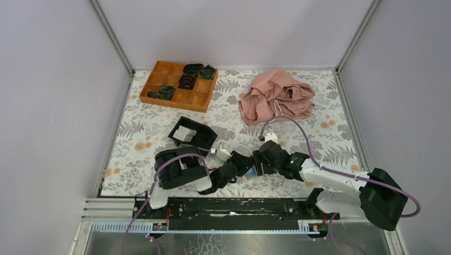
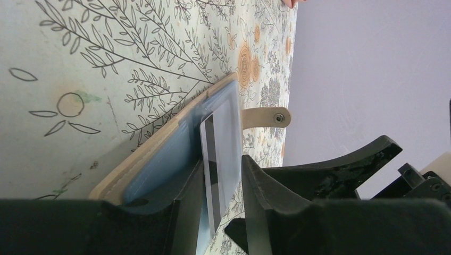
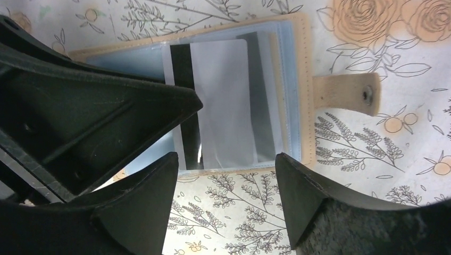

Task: Put the credit cards into the card holder
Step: Insert the credit card into the card holder.

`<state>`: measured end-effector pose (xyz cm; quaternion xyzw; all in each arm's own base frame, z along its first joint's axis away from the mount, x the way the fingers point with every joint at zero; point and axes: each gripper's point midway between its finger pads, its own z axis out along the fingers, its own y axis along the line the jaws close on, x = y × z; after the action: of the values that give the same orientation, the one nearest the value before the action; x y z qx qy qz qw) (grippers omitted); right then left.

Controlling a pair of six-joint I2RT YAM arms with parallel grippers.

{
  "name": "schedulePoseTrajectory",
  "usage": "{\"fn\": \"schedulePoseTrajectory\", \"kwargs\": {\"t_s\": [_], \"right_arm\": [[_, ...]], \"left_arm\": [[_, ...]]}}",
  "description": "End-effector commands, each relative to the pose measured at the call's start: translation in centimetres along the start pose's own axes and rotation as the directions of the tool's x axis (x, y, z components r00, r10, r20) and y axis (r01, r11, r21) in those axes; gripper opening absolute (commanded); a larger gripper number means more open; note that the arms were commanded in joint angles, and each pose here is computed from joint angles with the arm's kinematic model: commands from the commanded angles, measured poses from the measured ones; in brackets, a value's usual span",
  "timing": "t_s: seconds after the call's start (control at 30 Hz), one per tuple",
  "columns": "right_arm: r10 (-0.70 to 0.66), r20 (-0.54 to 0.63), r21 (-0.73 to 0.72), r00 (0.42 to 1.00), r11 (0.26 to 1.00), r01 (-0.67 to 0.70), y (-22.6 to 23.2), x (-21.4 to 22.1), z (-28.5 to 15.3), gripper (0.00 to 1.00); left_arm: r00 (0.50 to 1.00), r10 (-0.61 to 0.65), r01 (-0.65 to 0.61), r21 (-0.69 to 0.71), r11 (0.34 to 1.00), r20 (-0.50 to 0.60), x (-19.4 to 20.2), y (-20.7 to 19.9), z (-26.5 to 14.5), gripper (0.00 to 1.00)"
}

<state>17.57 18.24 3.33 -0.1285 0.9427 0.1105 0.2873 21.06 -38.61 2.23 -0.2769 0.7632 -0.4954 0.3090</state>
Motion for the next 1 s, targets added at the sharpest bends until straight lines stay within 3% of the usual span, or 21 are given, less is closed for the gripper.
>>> {"fn": "schedulePoseTrajectory", "kwargs": {"t_s": [0.0,0.7,0.97], "right_arm": [[-0.02,0.036,0.042,0.999,0.999,0.019,0.4,-1.0,-0.2,0.75],[-0.062,0.059,0.103,0.996,0.993,0.056,0.3,-0.5,0.7,0.77],[-0.034,0.104,0.155,0.994,0.988,0.018,-0.7,-1.3,0.2,0.62]], "left_arm": [[0.998,0.054,-0.059,-0.107,0.993,-0.044,0.8,4.0,-0.2,0.39],[0.998,0.018,-0.024,-0.11,0.994,-0.054,0.9,4.4,-0.3,0.4],[0.998,0.019,-0.025,-0.113,0.993,-0.052,0.9,4.6,-0.3,0.4]]}}
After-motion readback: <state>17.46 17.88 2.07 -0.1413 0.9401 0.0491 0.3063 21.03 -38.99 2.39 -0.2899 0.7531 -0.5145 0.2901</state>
